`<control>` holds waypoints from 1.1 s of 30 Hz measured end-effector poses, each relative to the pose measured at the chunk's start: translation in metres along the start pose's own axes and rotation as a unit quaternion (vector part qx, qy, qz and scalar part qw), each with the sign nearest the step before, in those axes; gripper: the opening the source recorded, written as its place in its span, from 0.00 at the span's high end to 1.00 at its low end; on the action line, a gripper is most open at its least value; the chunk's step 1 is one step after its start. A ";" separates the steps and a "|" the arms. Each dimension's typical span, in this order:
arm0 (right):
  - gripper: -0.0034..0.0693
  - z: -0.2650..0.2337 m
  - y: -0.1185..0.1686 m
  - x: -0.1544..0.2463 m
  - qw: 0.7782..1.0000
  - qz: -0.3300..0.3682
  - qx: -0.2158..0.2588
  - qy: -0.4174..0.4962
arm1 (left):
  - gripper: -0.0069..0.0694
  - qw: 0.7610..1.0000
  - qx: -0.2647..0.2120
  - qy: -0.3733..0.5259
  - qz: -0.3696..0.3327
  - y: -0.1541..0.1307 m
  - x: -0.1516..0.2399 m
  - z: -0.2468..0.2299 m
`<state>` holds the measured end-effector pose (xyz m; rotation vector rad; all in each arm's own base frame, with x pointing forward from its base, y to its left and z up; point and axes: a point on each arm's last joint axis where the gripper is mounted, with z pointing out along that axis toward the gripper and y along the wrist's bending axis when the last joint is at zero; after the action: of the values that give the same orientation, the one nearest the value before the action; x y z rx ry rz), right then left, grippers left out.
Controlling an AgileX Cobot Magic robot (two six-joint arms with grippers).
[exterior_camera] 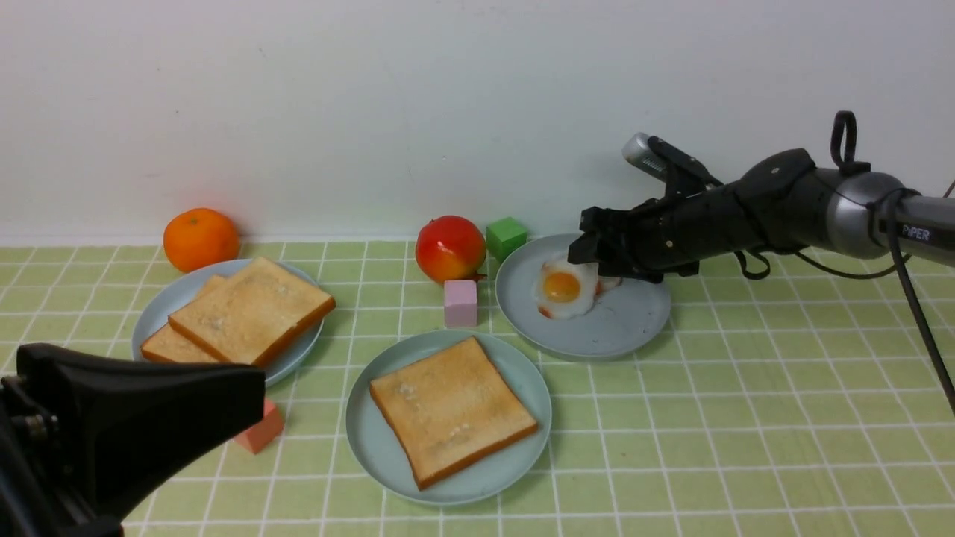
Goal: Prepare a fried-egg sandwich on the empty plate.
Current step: Use the right arm to grab a fried egg
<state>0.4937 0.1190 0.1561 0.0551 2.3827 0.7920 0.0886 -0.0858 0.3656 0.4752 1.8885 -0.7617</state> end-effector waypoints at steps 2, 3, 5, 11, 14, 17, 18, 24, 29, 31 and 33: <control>0.42 0.001 -0.001 -0.001 1.000 0.000 0.004 -0.005 | 0.93 1.000 0.000 0.001 0.000 0.000 0.000 0.000; 0.42 0.001 -0.002 -0.001 1.000 0.001 0.007 -0.010 | 0.93 1.000 0.000 0.000 0.000 0.000 0.000 0.000; 0.42 0.001 -0.003 -0.003 1.000 0.001 0.013 -0.020 | 0.93 1.000 0.000 0.002 0.000 0.000 0.000 0.000; 0.42 0.004 -0.004 -0.003 0.999 0.002 0.018 -0.030 | 0.93 1.000 0.000 0.002 0.000 0.000 0.000 0.000; 0.42 0.010 -0.005 0.000 0.999 0.000 0.018 -0.030 | 0.93 1.000 0.000 0.002 0.000 0.000 0.000 0.000; 0.42 0.016 -0.004 0.004 1.000 0.000 0.011 -0.029 | 0.93 1.000 0.000 0.002 0.000 0.000 0.000 0.000; 0.42 0.016 -0.004 0.004 1.000 0.002 0.008 -0.029 | 0.93 1.000 0.000 0.002 0.000 0.000 0.000 0.000; 0.42 0.016 -0.002 0.003 0.999 -0.002 0.002 -0.035 | 0.93 1.000 0.000 0.003 -0.001 0.000 0.001 0.000; 0.48 0.016 -0.003 0.003 0.999 -0.006 0.003 -0.035 | 0.93 1.000 0.000 0.003 -0.001 0.000 0.001 0.000; 0.53 0.016 -0.003 0.004 0.999 -0.009 0.004 -0.034 | 0.93 1.000 0.000 0.003 -0.001 0.000 0.001 0.000; 0.58 0.016 -0.003 0.004 0.999 -0.014 0.006 -0.032 | 0.93 1.000 0.000 0.003 -0.001 0.000 0.001 0.000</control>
<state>0.5005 0.1259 0.1420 0.0510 2.3226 0.7516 0.0884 -0.0859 0.3651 0.4768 1.8943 -0.7621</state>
